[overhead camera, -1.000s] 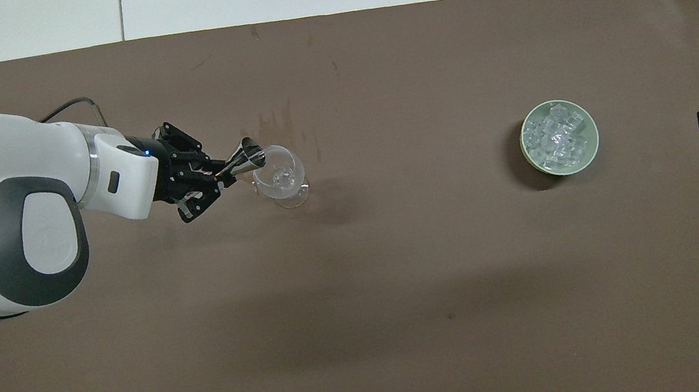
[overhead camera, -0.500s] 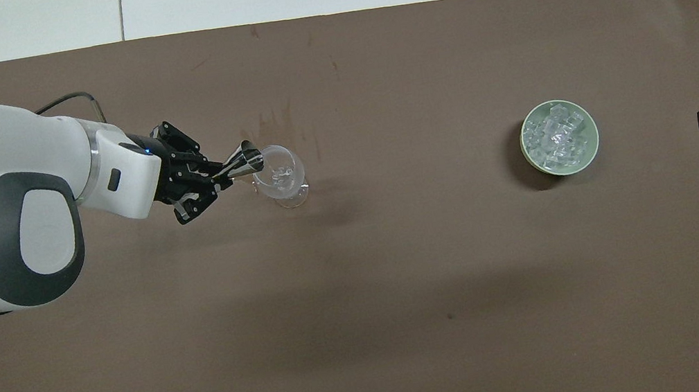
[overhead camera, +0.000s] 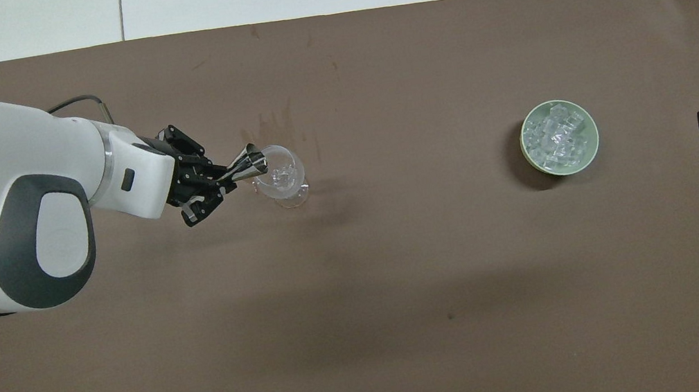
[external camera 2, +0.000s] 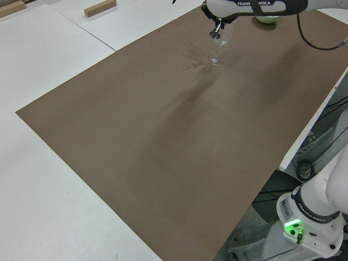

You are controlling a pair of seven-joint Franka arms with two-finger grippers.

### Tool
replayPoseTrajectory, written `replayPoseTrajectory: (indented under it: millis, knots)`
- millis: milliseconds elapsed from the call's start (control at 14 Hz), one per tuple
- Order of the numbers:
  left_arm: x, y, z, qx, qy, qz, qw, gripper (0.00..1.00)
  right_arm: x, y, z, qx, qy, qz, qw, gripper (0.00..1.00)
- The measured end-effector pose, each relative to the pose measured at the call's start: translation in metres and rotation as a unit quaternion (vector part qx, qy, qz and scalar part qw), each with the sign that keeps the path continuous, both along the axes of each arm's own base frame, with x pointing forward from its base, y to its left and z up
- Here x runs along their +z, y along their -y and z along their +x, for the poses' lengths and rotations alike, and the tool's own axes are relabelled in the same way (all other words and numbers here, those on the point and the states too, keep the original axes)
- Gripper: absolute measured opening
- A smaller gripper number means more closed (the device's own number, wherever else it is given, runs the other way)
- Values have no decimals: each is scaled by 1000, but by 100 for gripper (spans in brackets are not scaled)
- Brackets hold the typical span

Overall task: Pour wine and add ice with both arms
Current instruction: 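Tilt the metal cup with the left gripper to pour into the glass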

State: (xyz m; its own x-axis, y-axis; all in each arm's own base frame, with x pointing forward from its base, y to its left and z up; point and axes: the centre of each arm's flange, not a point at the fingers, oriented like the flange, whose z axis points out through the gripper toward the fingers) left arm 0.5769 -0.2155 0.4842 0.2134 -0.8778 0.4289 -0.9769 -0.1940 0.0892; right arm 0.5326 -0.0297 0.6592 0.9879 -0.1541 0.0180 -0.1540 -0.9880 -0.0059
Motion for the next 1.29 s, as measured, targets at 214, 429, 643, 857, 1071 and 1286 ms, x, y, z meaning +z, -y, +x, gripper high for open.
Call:
replayPoseTrajectory:
  millis: [214,429,643,857,1071,1286]
  knots:
    - [4,5,-1,9,1,18,1000,22,0,0,0,0,0,0,1000,100]
    - [9,13,-3,16,-2,28,999,22,0,0,0,0,0,0,1000,100]
    - [14,15,-4,23,-1,49,999,22,0,0,0,0,0,0,1000,100]
    - [18,16,-4,21,-1,60,998,22,0,0,0,0,0,0,1000,100]
    - [20,18,-4,17,1,63,998,22,0,0,0,0,0,0,1000,100]
    - [21,27,-6,14,1,69,998,22,0,0,0,0,0,0,1000,100]
